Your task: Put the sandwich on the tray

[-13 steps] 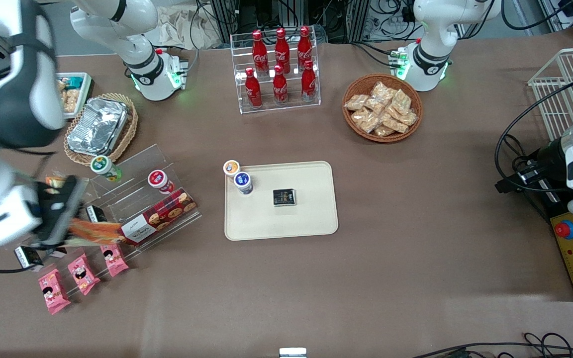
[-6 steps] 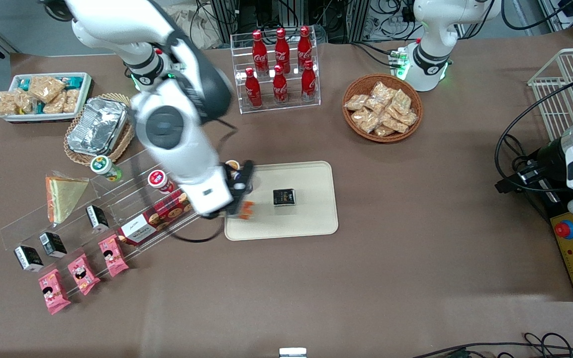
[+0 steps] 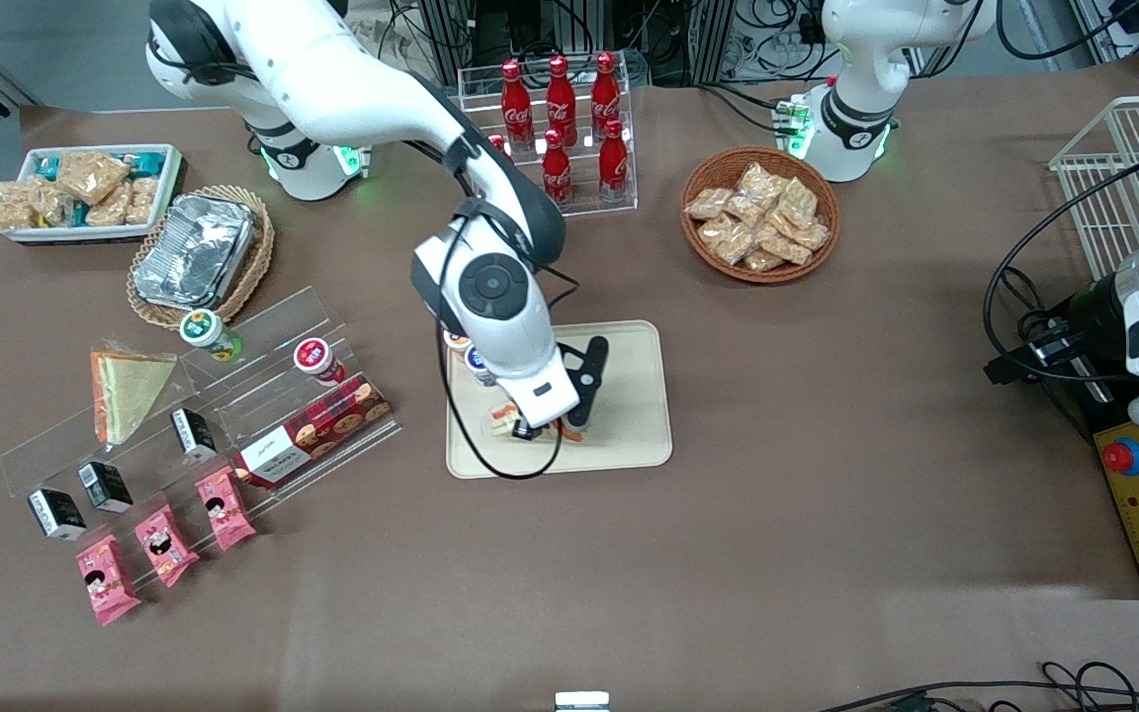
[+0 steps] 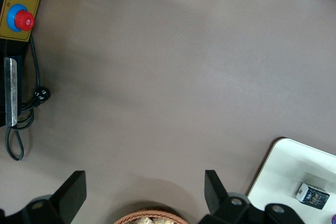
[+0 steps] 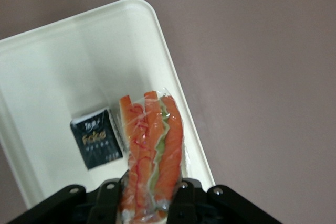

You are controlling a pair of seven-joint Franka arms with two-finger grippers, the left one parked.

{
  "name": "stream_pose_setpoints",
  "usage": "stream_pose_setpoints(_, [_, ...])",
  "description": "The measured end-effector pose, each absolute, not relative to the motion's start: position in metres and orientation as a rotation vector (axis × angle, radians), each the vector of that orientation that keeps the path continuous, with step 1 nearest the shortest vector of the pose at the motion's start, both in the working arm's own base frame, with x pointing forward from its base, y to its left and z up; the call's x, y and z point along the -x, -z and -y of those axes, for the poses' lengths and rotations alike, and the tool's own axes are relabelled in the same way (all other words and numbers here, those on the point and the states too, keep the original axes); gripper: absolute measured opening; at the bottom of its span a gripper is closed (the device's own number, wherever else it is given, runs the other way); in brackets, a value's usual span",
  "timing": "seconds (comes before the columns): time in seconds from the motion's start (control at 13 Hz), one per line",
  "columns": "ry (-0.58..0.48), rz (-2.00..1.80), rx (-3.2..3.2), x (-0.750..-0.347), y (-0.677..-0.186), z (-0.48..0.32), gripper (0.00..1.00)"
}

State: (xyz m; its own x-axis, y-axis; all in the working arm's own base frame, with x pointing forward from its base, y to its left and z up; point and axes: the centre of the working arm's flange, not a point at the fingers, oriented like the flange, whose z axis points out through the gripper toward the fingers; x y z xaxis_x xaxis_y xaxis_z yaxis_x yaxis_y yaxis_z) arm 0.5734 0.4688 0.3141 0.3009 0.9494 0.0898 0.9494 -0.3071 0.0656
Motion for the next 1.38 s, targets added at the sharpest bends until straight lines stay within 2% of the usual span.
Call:
stream_pose_setpoints(0.23, [-0.202,-1.820,-2.545,-0.578,-0.283,-0.470,0.27])
stream_pose_setpoints(0.46, [-0.181,-1.811,-2.547,-0.578,-0.254,-0.467,0.27])
stream_pose_setpoints(0.77, [-0.158,-1.781,-2.583,-0.575,-0.242,-0.464,0.30])
stream_pose_setpoints(0.85, [-0.160,-1.759,-2.613,-0.575,-0.242,-0.464,0.37])
stream_pose_setpoints(1.08, [-0.185,-1.706,-2.650,-0.584,-0.251,-0.456,0.70])
stream_pose_setpoints(1.31, [-0.157,-1.615,-2.726,-0.607,-0.305,-0.420,0.98])
stream_pose_setpoints(1.38, [-0.125,-1.562,-2.772,-0.614,-0.335,-0.400,0.99])
